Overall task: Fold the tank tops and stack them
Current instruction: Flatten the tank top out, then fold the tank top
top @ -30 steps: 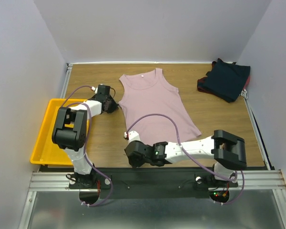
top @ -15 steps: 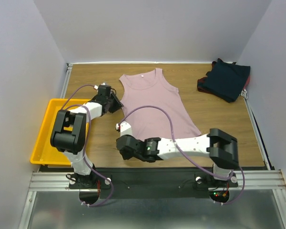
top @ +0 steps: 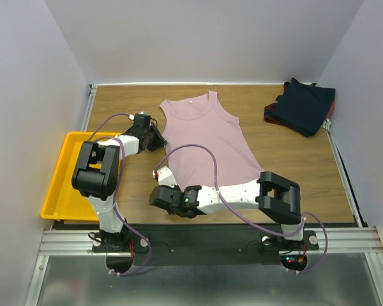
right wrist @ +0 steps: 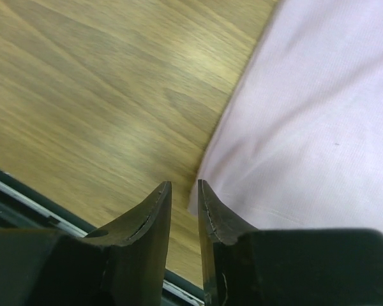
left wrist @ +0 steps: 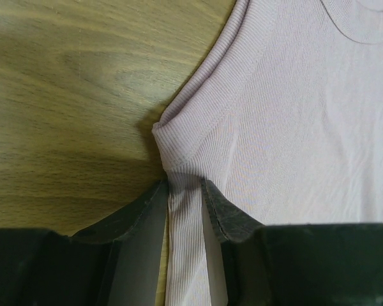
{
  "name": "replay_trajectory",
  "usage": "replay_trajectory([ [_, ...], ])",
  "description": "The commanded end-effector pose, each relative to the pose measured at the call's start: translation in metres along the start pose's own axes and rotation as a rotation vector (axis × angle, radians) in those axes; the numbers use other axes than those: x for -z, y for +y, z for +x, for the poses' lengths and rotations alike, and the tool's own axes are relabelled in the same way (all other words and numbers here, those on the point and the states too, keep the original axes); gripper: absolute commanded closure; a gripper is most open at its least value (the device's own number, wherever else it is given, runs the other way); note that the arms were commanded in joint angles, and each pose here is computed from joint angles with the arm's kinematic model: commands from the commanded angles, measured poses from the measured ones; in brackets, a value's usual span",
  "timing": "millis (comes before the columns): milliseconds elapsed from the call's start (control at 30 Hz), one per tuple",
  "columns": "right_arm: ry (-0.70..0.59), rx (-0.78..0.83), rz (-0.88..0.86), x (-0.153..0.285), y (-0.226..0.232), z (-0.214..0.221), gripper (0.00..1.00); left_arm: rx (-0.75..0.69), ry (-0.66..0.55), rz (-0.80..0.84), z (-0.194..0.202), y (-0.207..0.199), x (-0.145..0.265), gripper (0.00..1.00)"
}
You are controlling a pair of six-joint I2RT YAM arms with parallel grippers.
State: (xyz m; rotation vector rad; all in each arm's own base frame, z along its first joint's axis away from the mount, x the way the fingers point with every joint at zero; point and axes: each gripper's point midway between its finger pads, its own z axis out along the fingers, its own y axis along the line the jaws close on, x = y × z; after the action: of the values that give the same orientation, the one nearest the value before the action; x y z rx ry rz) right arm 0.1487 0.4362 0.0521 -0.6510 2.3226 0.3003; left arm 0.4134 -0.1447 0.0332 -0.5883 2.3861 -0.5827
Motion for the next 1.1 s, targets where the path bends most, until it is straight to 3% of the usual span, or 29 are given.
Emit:
replay_trajectory([
  [0, -0.055, 0.005, 0.071, 0.007, -0.002, -0.017, 0.69, -0.027, -0.017, -0.015, -0.006, 0.0, -0.003, 0.61],
  [1067, -0.008, 0.118, 0.206, 0.001, 0.0, 0.008, 0.68, -0.028, -0.016, -0.023, -0.008, 0.001, -0.006, 0.81],
])
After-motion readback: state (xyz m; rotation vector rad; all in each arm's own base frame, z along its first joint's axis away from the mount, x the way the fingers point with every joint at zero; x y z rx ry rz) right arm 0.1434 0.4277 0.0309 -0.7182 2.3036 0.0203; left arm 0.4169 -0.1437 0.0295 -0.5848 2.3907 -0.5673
